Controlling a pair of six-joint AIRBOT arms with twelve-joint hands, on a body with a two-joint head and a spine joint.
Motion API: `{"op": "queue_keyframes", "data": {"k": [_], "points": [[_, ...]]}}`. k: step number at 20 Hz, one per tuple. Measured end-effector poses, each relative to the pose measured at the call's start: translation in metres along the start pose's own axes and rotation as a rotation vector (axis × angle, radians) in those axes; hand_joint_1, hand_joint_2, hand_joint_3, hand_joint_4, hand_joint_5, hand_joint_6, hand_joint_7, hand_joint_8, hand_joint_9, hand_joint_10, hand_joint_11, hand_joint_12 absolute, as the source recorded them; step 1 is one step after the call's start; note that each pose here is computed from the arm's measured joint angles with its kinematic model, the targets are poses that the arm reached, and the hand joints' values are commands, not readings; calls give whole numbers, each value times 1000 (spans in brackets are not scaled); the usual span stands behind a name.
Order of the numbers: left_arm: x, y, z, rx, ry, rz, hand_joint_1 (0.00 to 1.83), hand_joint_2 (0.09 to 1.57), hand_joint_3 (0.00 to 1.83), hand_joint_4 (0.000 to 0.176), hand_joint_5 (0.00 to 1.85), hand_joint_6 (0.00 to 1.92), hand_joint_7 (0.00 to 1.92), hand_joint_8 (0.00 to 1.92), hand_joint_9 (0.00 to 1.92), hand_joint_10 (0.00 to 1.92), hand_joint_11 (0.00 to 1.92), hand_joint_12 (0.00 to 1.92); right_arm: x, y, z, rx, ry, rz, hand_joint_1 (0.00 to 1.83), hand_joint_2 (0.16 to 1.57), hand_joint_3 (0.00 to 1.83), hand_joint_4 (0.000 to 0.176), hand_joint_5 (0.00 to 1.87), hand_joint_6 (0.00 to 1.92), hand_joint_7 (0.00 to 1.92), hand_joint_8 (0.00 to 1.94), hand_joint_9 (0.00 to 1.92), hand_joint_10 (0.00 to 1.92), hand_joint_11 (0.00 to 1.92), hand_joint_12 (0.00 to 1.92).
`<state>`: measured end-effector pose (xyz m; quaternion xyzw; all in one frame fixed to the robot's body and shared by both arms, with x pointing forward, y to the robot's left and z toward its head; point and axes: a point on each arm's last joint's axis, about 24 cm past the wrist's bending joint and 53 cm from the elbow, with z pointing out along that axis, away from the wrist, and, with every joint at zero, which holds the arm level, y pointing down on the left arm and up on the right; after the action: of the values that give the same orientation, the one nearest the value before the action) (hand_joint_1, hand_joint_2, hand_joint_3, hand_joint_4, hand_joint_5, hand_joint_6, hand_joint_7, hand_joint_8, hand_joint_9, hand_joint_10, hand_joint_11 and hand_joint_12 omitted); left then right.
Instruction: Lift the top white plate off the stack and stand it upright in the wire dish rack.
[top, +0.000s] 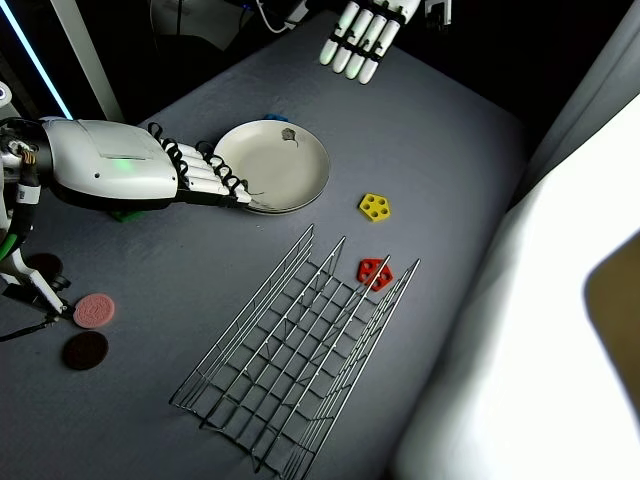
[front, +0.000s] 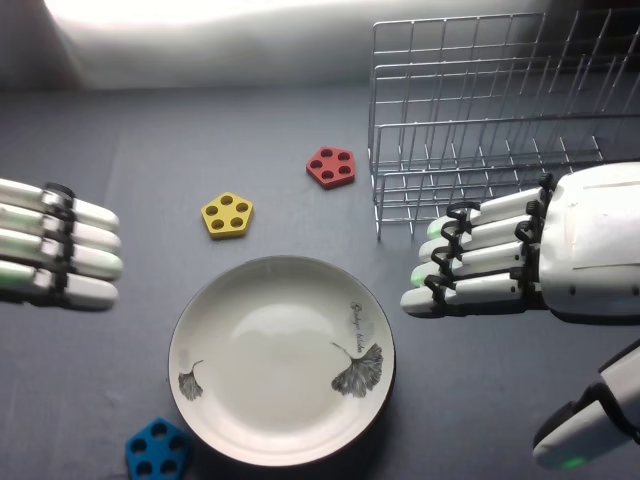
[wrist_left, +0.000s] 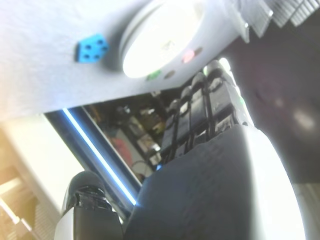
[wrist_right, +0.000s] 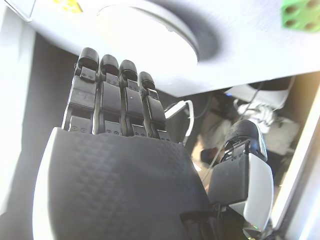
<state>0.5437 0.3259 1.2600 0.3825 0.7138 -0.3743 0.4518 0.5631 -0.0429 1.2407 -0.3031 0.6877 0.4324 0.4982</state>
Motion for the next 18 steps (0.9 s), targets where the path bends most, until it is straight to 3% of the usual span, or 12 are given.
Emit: {"op": "queue_keyframes", "data": {"k": [4,9,17,18], "points": [[15,-6,14,16,33,31,60,986,1,0,80,8,86,8,74,2,91,35,-2,-2,0,2,-6,11,0,938,0,0,118,0,166,6,164,3,117,1],[24,-4,24,2,54,72,85,993,1,0,91,5,110,7,114,9,119,42,-7,-8,-1,16,-25,45,0,949,3,0,124,5,155,6,154,6,121,7],[34,-7,45,20,62,106,25,1007,3,0,50,0,70,0,66,0,74,16,-11,-12,-1,22,-39,72,0,962,0,0,183,6,215,3,225,5,150,13],[38,-9,49,29,73,125,40,1004,1,0,50,1,65,0,64,1,74,16,-12,-12,-1,18,-42,78,0,953,0,0,173,1,203,0,207,0,151,14]]}}
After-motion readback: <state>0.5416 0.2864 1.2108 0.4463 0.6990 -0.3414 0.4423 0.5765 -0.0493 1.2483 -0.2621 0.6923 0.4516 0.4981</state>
